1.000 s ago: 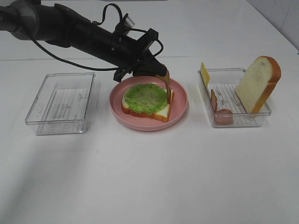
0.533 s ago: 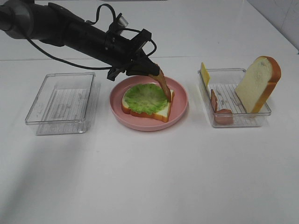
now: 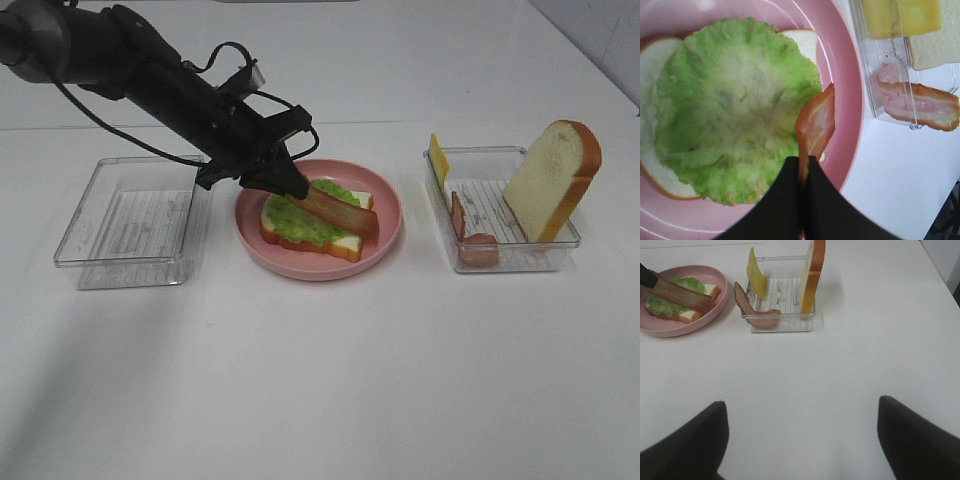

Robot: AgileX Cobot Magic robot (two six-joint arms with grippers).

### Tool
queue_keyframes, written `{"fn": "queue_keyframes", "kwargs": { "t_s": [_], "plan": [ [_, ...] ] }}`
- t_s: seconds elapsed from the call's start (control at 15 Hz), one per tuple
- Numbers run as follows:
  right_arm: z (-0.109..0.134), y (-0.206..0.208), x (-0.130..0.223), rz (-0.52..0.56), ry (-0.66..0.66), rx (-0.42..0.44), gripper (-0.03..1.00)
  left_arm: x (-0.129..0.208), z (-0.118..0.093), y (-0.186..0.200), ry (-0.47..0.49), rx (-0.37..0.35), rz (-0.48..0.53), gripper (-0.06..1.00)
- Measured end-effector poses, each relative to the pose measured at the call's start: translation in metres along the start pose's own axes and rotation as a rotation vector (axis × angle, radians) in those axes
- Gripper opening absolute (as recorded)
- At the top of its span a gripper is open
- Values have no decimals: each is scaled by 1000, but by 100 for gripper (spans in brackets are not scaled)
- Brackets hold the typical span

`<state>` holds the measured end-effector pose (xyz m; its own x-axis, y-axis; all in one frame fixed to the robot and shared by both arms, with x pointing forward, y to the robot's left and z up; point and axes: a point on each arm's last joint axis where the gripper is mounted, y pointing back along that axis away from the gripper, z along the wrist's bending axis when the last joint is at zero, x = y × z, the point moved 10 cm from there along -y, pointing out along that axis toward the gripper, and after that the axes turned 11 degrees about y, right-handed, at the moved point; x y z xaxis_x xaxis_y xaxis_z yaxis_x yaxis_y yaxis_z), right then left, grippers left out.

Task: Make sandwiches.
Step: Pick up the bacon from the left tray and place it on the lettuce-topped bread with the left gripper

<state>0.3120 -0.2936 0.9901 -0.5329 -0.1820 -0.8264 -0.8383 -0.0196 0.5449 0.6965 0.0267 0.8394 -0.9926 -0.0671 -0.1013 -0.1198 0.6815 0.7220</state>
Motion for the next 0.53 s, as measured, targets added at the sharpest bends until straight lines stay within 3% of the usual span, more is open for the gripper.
{"fn": "queue_keyframes", "kwargs": {
  "t_s": [0.4, 0.53],
  "plan": [
    [0, 0, 0, 0, 0, 0, 78, -8, 5, 1, -9, -30, -41, 0],
    [0, 0, 0, 0, 0, 0, 78, -18, 4, 13, -21, -70, -99, 0]
  ]
}}
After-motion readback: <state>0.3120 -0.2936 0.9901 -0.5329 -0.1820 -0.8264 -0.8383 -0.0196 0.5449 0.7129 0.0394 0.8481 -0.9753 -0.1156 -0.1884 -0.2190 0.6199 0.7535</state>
